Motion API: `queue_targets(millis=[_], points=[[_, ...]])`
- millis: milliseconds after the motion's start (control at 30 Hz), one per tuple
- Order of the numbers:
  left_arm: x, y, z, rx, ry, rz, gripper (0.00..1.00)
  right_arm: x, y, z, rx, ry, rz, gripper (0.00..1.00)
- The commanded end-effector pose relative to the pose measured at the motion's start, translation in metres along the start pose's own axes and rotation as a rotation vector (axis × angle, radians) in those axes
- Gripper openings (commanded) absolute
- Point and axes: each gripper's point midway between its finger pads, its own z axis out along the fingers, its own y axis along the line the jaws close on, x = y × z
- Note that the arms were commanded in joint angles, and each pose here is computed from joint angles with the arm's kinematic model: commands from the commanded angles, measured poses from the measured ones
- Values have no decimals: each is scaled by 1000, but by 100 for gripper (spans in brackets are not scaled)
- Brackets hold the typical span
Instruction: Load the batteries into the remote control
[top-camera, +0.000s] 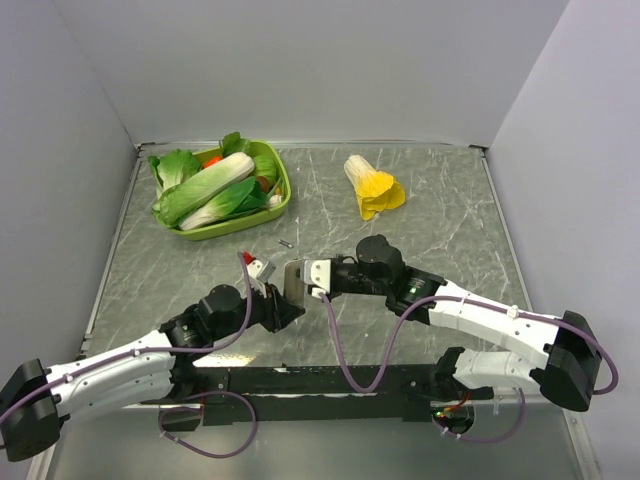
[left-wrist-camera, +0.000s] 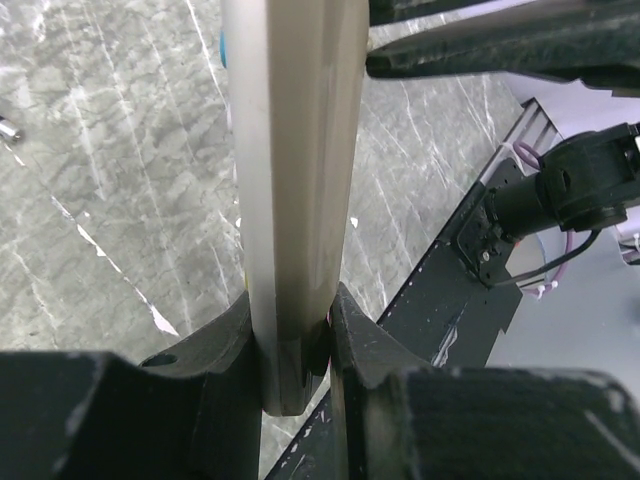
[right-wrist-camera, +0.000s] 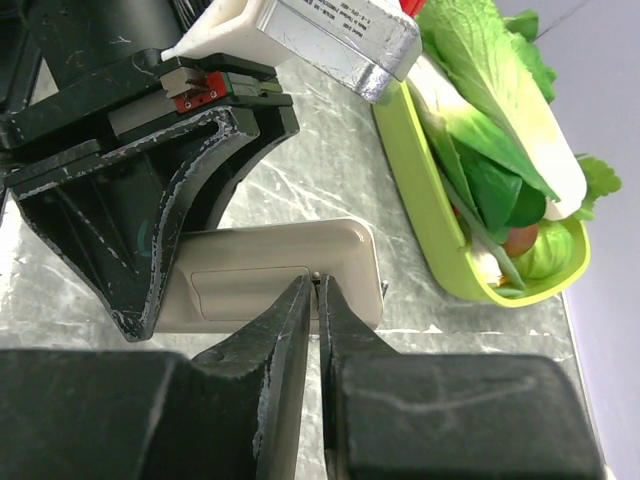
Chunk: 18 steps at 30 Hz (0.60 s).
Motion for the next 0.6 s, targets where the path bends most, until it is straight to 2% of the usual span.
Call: queue_targets(millis=[0, 67, 300, 433, 567], points=[[-89, -40, -4, 148, -339, 3, 1, 29, 69, -5, -245, 67, 158, 11], [-89, -34, -2, 125, -339, -5, 1, 28, 70, -5, -248, 63, 170, 8], [-85, -19, 4, 78, -322, -27, 1, 27, 76, -7, -258, 49, 191, 7], [-81, -21, 6, 100, -307, -16, 1, 36, 66, -4, -189, 76, 201, 8], [-65, -19, 9, 118, -263, -14, 1, 30, 55, -9, -133, 66, 198, 15]])
